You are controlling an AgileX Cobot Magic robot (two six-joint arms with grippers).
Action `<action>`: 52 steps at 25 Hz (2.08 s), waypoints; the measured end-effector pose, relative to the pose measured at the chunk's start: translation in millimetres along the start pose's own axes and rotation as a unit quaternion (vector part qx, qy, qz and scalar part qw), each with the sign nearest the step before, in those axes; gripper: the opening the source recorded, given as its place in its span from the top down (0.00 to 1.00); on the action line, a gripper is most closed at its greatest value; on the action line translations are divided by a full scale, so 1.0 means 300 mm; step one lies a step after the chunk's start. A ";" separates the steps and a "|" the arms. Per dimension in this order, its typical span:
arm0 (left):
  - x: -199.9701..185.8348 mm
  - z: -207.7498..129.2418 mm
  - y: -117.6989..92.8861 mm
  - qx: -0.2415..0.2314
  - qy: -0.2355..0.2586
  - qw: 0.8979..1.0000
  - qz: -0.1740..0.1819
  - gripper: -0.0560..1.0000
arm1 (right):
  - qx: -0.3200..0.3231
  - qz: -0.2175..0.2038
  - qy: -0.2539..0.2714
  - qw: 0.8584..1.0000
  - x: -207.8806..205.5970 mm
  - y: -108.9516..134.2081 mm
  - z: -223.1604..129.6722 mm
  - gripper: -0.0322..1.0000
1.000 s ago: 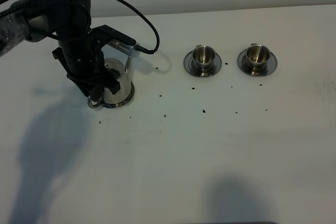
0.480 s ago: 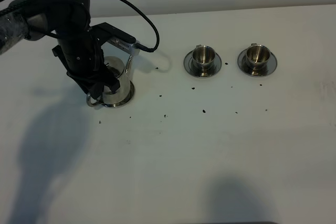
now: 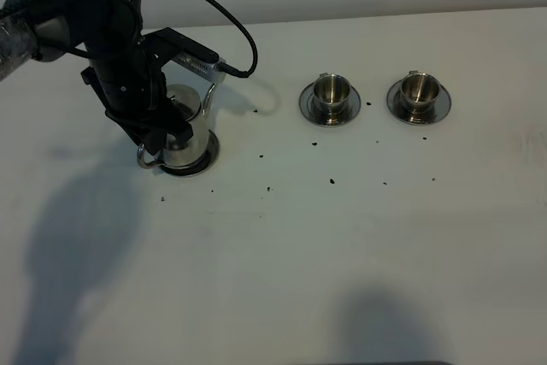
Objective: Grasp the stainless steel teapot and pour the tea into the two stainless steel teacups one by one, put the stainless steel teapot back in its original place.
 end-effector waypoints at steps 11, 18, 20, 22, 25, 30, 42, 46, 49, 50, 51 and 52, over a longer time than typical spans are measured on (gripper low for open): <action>-0.073 0.018 0.017 0.052 -0.043 0.997 0.031 0.73 | 0.000 0.000 0.000 1.000 0.000 0.000 0.000 0.54; -0.153 0.090 -0.003 0.139 -0.105 0.981 0.083 0.73 | 0.000 0.000 0.000 1.000 0.000 0.000 0.000 0.54; -0.164 0.128 -0.023 0.155 -0.126 0.975 0.097 0.73 | 0.000 0.000 0.000 1.000 0.000 0.000 0.000 0.54; -0.173 0.165 -0.045 0.169 -0.145 0.969 0.109 0.73 | 0.000 0.000 0.000 1.000 0.000 0.000 0.000 0.54; -0.200 0.212 -0.071 0.183 -0.167 0.961 0.122 0.73 | 0.000 0.000 0.000 1.000 0.000 0.000 0.000 0.54; -0.272 0.292 -0.088 0.194 -0.201 0.950 0.142 0.73 | 0.000 0.000 0.000 1.000 0.000 0.000 0.000 0.54; -0.305 0.506 -0.101 0.227 -0.238 0.929 0.168 0.73 | 0.000 0.000 0.000 1.000 0.000 0.000 0.000 0.54; -0.318 0.557 -0.085 0.236 -0.256 0.919 0.185 0.73 | 0.000 0.000 0.000 1.000 0.000 0.000 0.000 0.54; -0.326 0.575 -0.078 0.249 -0.262 0.912 0.195 0.73 | 0.000 0.000 0.000 1.000 0.000 0.000 0.000 0.54; -0.326 0.577 -0.077 0.256 -0.261 0.910 0.198 0.73 | 0.000 0.000 0.000 1.000 0.000 0.000 0.000 0.54; -0.324 0.579 -0.076 0.262 -0.261 0.907 0.201 0.73 | 0.000 0.000 0.000 1.000 0.000 0.000 0.000 0.54; -0.321 0.583 -0.075 0.266 -0.262 0.905 0.203 0.73 | 0.000 0.000 0.000 1.000 0.000 0.000 0.000 0.54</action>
Point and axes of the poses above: a point on each arm's last joint axis where the gripper is mounted, x pointing out along that axis toward the gripper, y along the wrist's bending axis when the last joint is at zero, z = x × y, the point moved 6 cm from there along x, pointing out along that axis toward the gripper, and after that the axes turned 12 degrees about x, right-handed, at the moved point
